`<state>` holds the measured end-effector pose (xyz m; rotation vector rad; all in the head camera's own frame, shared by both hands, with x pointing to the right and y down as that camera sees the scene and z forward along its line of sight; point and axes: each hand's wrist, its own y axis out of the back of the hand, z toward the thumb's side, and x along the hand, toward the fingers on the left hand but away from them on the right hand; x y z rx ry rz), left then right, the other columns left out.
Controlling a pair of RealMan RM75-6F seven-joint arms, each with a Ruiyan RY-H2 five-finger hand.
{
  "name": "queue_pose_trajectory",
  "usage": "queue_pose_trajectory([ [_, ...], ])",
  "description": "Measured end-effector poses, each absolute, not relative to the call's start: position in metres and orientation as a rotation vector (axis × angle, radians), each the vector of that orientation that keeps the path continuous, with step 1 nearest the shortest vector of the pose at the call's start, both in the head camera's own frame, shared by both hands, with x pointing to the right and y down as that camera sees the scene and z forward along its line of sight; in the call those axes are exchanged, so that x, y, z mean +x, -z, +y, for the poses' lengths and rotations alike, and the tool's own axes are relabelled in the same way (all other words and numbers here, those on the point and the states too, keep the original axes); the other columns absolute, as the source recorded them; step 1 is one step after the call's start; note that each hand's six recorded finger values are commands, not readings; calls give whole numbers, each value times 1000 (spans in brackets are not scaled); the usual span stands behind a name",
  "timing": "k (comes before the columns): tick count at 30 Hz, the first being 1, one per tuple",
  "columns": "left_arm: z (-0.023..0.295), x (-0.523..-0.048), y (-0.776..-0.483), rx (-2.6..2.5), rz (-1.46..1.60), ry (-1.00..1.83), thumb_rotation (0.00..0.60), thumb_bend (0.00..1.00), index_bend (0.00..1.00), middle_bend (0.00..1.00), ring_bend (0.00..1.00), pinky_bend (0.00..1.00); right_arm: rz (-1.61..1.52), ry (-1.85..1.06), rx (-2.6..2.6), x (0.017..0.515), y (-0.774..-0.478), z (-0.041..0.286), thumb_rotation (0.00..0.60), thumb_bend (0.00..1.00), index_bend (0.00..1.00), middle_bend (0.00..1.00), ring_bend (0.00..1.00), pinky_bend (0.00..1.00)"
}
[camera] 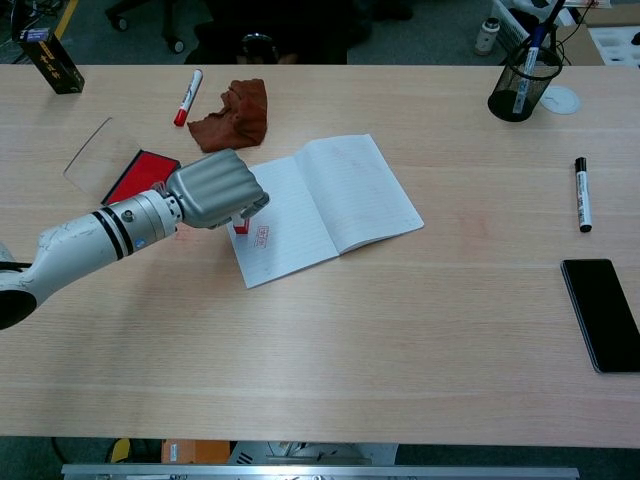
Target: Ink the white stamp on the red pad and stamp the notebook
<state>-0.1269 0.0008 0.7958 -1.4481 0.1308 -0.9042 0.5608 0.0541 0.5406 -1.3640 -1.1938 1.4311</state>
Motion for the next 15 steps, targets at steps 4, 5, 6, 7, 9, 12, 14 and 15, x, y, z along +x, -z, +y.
queue_pose_trajectory([
  [4, 1, -126, -797, -1448, 127, 904, 600, 305, 570, 1000, 1000, 1000, -1198, -1434, -1360, 562, -540, 55, 600, 55, 296, 414, 353, 468],
  [5, 1, -125, -798, -1447, 126, 906, 600, 306, 570, 1000, 1000, 1000, -1198, -1434, -1359, 563, -540, 55, 600, 55, 296, 414, 352, 468],
  [6, 1, -125, -798, -1447, 126, 907, 600, 306, 570, 1000, 1000, 1000, -1198, -1435, -1359, 563, -540, 56, 600, 55, 296, 414, 352, 468],
  [7, 0, -125, -798, -1446, 125, 909, 600, 305, 570, 1000, 1000, 1000, -1198, -1435, -1359, 563, -540, 56, 600, 55, 296, 414, 352, 468],
  [9, 0, -125, -799, -1446, 124, 913, 600, 305, 569, 1000, 1000, 1000, -1200, -1435, -1358, 563, -540, 56, 600, 55, 296, 414, 353, 468],
  [12, -1, -125, -800, -1444, 117, 918, 600, 305, 569, 1000, 1000, 1000, -1200, -1436, -1357, 564, -539, 56, 600, 55, 296, 414, 352, 468],
  [14, -1, -125, -801, -1444, 112, 920, 600, 305, 568, 1000, 1000, 1000, -1201, -1435, -1357, 564, -539, 56, 600, 55, 296, 414, 353, 468],
  [15, -1, -125, -801, -1443, 112, 921, 600, 305, 568, 1000, 1000, 1000, -1201, -1436, -1357, 564, -539, 56, 600, 55, 296, 414, 352, 468],
])
